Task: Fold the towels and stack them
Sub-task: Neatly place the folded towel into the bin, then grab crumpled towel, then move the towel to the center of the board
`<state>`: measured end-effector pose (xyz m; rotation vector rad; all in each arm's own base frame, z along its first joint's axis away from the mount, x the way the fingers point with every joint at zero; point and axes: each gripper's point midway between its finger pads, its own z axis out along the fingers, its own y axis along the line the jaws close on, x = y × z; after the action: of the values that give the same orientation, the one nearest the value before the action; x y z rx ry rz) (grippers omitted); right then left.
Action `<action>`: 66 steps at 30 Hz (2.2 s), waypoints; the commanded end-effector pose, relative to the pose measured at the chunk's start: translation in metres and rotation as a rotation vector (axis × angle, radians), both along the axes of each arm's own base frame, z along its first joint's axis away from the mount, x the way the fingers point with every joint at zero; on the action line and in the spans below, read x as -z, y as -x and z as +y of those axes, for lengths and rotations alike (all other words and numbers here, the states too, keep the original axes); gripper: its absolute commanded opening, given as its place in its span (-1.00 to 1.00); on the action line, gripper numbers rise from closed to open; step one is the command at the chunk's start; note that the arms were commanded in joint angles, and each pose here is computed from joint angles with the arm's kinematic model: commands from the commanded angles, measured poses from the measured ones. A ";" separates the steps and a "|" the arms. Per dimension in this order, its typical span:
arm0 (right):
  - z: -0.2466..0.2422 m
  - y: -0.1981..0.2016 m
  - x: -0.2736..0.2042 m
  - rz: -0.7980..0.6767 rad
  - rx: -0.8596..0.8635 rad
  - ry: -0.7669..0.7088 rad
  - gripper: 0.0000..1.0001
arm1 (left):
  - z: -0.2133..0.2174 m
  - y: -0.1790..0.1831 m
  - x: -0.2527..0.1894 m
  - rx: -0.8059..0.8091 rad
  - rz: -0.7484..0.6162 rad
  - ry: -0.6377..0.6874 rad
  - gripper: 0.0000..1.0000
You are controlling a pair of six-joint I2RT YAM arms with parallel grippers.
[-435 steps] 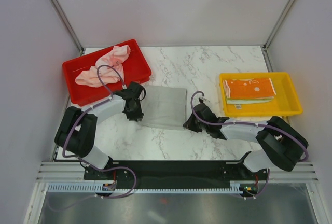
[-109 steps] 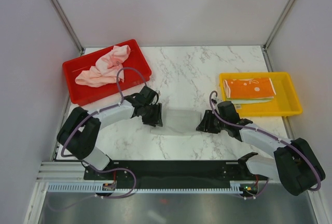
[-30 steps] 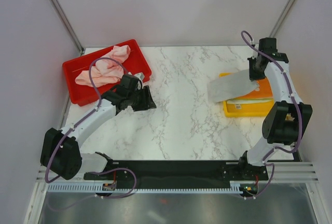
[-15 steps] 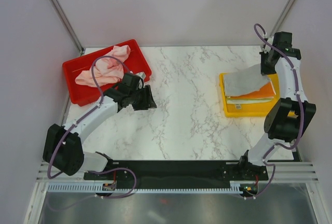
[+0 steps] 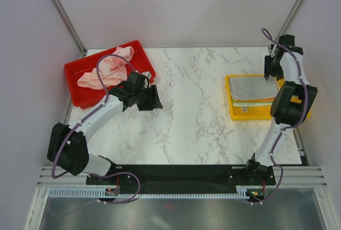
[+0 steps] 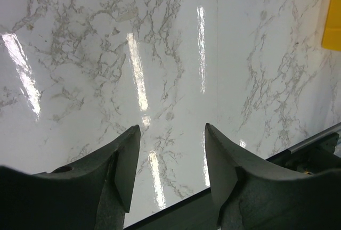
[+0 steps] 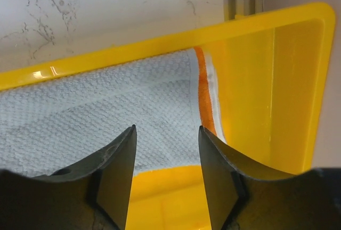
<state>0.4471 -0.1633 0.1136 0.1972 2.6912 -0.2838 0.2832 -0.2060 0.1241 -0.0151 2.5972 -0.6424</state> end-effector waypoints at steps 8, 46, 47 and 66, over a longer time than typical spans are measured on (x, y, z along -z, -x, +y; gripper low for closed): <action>0.050 -0.020 -0.047 -0.280 0.137 -0.266 -0.21 | -0.013 -0.023 -0.061 0.013 -0.140 0.084 0.21; 0.297 0.054 -0.179 -0.681 -0.263 -0.721 0.96 | 0.256 -0.276 0.028 -0.620 -0.114 -0.336 0.23; 0.297 0.057 -0.187 -0.702 -0.277 -0.720 0.96 | 0.256 -0.278 0.032 -0.607 -0.108 -0.345 0.18; 0.284 0.133 -0.230 -0.800 -0.341 -0.677 0.94 | 0.081 -0.157 -0.264 -0.148 -0.643 0.114 -0.95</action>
<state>0.3269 0.1232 0.3529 0.0335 1.8521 0.6958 0.4823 -0.0590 0.3824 -0.2384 1.9006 -0.4039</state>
